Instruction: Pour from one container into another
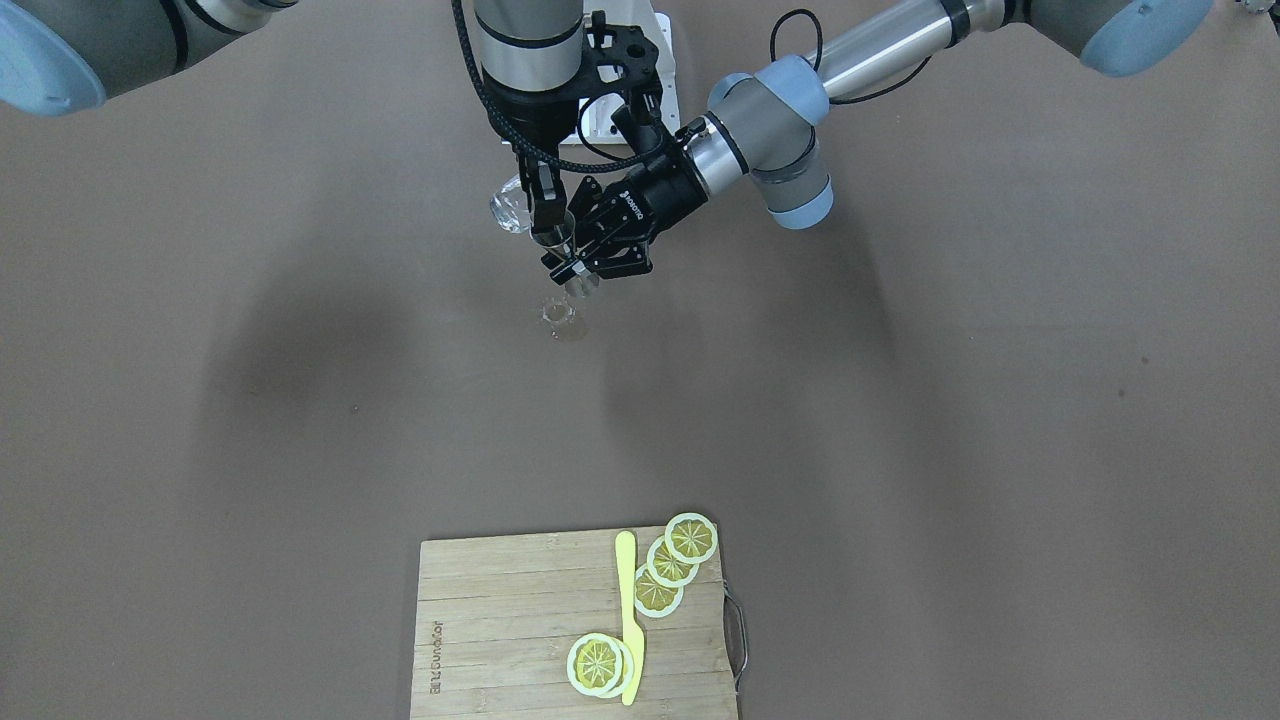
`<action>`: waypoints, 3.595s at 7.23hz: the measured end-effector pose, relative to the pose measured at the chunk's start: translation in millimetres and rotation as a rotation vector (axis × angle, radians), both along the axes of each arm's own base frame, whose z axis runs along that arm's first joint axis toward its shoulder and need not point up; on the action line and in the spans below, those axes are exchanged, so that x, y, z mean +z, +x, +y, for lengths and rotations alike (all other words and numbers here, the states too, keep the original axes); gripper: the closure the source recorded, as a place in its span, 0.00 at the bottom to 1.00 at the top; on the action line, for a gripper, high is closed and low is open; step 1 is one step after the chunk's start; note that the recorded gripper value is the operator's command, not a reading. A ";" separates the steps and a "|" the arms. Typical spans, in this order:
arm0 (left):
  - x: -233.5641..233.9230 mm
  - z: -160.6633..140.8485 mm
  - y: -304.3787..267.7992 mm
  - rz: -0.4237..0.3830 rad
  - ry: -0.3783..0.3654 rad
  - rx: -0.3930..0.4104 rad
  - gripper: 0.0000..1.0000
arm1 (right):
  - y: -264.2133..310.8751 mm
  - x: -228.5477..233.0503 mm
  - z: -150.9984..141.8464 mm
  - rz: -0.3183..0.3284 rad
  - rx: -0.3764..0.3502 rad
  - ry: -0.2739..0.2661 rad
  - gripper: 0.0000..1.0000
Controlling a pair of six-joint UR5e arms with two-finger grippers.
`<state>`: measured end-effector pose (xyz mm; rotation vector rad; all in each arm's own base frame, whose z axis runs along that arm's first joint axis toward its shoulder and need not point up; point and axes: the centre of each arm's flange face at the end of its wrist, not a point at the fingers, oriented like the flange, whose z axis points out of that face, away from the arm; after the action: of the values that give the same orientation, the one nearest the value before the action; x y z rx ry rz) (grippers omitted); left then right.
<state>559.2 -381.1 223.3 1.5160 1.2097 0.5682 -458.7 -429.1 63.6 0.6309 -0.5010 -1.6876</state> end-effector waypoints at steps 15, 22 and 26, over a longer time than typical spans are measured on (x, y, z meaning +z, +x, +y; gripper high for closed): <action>6.2 -2.1 3.3 -0.014 -0.004 -0.002 1.00 | 70.0 41.3 -23.7 -0.098 0.055 -0.021 1.00; 12.9 -58.1 -39.6 -0.022 -0.011 -0.113 1.00 | 197.6 127.3 -94.8 -0.337 0.133 -0.093 1.00; 56.6 -106.2 -79.9 -0.074 -0.045 -0.206 1.00 | 258.7 183.5 -117.8 -0.455 0.146 -0.111 1.00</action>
<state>479.3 -487.3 279.9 1.5455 0.9896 0.4532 -199.9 -546.9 247.1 0.9526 -0.8437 -1.3669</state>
